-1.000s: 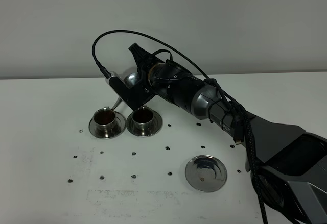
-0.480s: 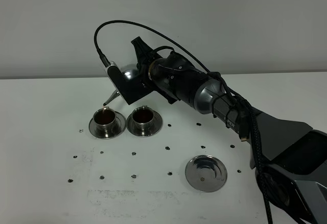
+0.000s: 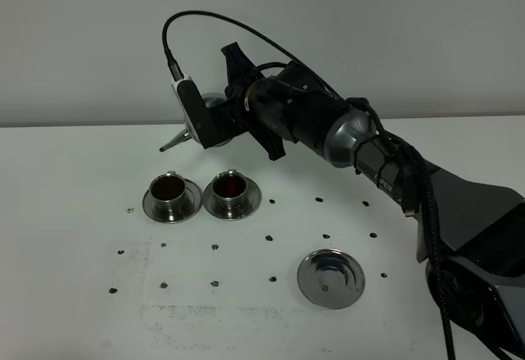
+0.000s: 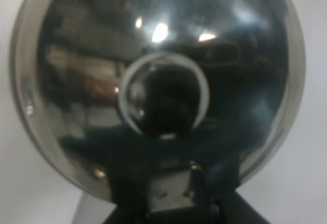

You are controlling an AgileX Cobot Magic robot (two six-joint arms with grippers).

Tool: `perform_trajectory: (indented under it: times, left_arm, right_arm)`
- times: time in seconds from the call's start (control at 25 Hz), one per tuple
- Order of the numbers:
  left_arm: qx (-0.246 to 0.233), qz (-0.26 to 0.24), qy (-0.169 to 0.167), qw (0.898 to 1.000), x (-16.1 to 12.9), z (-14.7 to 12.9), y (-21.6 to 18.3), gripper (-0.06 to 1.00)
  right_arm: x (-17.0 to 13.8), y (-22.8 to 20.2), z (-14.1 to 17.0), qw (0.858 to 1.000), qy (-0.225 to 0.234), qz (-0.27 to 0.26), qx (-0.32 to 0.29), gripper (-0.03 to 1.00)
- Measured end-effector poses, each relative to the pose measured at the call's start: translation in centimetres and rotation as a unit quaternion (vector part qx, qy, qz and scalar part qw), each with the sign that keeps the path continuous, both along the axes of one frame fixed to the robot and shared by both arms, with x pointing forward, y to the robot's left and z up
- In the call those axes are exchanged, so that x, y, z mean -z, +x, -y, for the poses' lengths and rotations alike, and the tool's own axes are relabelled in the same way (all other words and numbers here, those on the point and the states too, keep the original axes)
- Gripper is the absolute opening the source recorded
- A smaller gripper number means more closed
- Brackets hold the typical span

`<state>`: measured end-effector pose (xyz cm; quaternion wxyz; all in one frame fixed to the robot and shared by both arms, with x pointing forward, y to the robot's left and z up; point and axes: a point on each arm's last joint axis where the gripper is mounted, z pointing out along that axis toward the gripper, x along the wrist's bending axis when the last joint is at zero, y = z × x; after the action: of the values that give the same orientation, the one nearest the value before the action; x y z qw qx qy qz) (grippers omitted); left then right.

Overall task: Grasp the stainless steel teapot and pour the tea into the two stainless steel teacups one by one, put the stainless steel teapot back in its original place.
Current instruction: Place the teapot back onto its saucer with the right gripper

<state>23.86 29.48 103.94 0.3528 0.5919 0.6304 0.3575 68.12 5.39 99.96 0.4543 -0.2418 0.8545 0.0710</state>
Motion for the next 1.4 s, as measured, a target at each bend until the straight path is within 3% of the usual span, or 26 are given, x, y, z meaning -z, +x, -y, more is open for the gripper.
perform_trajectory:
  times: [0.24, 0.48, 0.72, 0.96, 1.2, 1.4]
  left_arm:
    - [0.0, 0.0, 0.0, 1.0, 0.0, 0.0, 0.0, 0.72]
    - [0.0, 0.0, 0.0, 1.0, 0.0, 0.0, 0.0, 0.72]
    - [0.0, 0.0, 0.0, 1.0, 0.0, 0.0, 0.0, 0.72]
    - [0.0, 0.0, 0.0, 1.0, 0.0, 0.0, 0.0, 0.72]
    - [0.0, 0.0, 0.0, 1.0, 0.0, 0.0, 0.0, 0.72]
    - [0.0, 0.0, 0.0, 1.0, 0.0, 0.0, 0.0, 0.72]
  right_arm:
    - [-3.7, -1.9, 1.0, 0.993, 0.054, -0.075, 0.075, 0.17]
    - [-5.2, -6.2, 0.1, 0.961, 0.108, -0.223, 0.125, 0.17]
    - [-4.8, -11.1, 0.0, 0.939, 0.121, -0.297, 0.124, 0.17]
    - [-0.3, -14.2, -0.3, 0.89, 0.122, -0.403, 0.175, 0.17]
    - [1.4, -14.4, -1.6, 0.847, 0.185, -0.434, 0.247, 0.17]
    - [3.3, -13.3, -2.4, 0.808, 0.199, -0.449, 0.327, 0.17]
